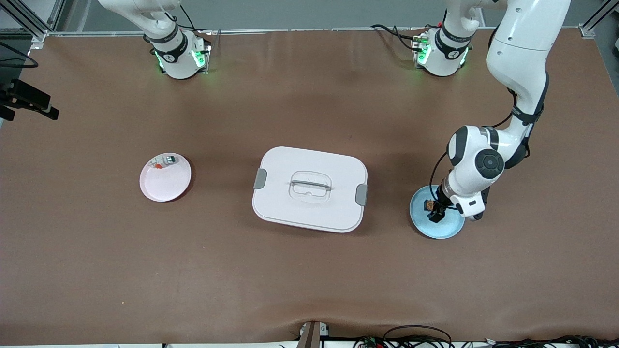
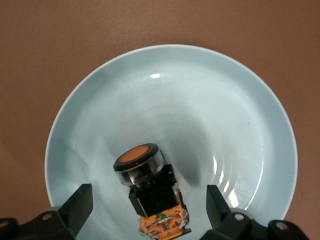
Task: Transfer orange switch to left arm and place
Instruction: 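Open the left gripper to set the switch on the plate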
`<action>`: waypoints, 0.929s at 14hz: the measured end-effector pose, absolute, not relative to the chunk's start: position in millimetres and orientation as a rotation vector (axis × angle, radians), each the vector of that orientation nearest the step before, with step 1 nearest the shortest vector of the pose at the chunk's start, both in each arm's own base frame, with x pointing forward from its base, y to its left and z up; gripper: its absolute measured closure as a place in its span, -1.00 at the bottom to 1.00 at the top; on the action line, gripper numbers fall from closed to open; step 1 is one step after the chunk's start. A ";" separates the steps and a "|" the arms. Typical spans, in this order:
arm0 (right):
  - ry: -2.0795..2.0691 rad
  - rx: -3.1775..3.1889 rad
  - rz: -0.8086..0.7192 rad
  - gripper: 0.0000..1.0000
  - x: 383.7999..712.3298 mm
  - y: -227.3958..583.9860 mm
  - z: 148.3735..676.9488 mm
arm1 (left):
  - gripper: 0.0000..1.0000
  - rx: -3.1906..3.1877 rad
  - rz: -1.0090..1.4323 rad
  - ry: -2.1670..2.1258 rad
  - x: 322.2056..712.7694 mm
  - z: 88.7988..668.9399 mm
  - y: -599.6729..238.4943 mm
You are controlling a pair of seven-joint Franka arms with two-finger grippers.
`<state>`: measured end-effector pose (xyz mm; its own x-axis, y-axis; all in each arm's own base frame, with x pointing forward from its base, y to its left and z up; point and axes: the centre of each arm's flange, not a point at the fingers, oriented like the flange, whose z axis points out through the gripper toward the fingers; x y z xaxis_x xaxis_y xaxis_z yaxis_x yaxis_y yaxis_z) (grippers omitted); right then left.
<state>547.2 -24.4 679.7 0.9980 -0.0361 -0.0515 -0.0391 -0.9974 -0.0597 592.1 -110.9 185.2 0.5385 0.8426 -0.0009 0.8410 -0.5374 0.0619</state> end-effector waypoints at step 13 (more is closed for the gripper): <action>0.079 -3.094 0.039 -1.00 549.6 -26.4 682.3 | -1.00 3.037 0.171 0.322 585.9 206.6 -116.8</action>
<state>549.6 -26.4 682.3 0.9984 -0.0504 -0.0261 -0.0516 -0.9976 -0.0460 585.9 -116.8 206.6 0.9716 0.2133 0.1024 0.2041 -0.9745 0.0936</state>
